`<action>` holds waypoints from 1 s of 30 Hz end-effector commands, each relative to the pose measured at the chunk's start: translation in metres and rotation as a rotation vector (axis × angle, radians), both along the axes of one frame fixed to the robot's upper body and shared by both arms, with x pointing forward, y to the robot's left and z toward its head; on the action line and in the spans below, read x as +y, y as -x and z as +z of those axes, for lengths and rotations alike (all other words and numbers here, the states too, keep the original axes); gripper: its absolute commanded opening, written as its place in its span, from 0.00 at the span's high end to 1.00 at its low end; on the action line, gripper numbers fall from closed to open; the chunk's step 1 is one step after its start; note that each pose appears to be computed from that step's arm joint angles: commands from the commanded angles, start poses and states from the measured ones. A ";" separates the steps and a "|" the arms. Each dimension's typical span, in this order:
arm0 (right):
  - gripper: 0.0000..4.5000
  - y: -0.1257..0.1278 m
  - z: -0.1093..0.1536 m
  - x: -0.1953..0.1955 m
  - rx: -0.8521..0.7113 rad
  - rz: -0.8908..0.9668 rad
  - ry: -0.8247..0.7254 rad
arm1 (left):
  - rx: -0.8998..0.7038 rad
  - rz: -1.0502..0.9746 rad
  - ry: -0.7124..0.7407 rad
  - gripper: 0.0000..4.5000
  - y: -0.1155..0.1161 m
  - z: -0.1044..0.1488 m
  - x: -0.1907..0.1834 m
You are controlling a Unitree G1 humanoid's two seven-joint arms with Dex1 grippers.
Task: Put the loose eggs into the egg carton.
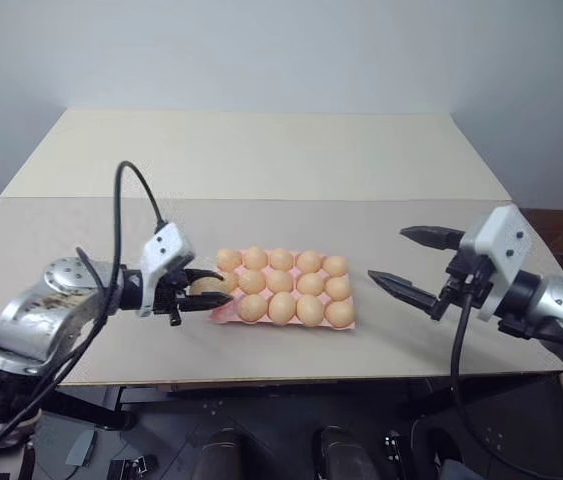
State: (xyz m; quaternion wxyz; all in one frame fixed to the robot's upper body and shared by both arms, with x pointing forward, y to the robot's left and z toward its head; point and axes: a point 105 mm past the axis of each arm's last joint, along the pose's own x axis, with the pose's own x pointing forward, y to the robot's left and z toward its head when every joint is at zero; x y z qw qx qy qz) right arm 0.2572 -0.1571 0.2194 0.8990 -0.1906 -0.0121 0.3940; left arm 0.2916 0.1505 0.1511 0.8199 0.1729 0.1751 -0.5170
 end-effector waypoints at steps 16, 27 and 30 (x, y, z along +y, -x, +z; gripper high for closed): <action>0.00 0.006 0.012 0.002 -0.048 0.009 -0.009 | -0.194 0.079 0.061 0.00 0.000 0.053 0.035; 0.00 -0.006 0.009 -0.005 -0.036 0.032 0.003 | -0.251 0.447 -0.003 0.00 0.040 0.064 0.148; 0.00 -0.008 0.008 -0.002 -0.041 0.045 -0.008 | -0.237 0.471 0.033 0.00 0.053 0.059 0.152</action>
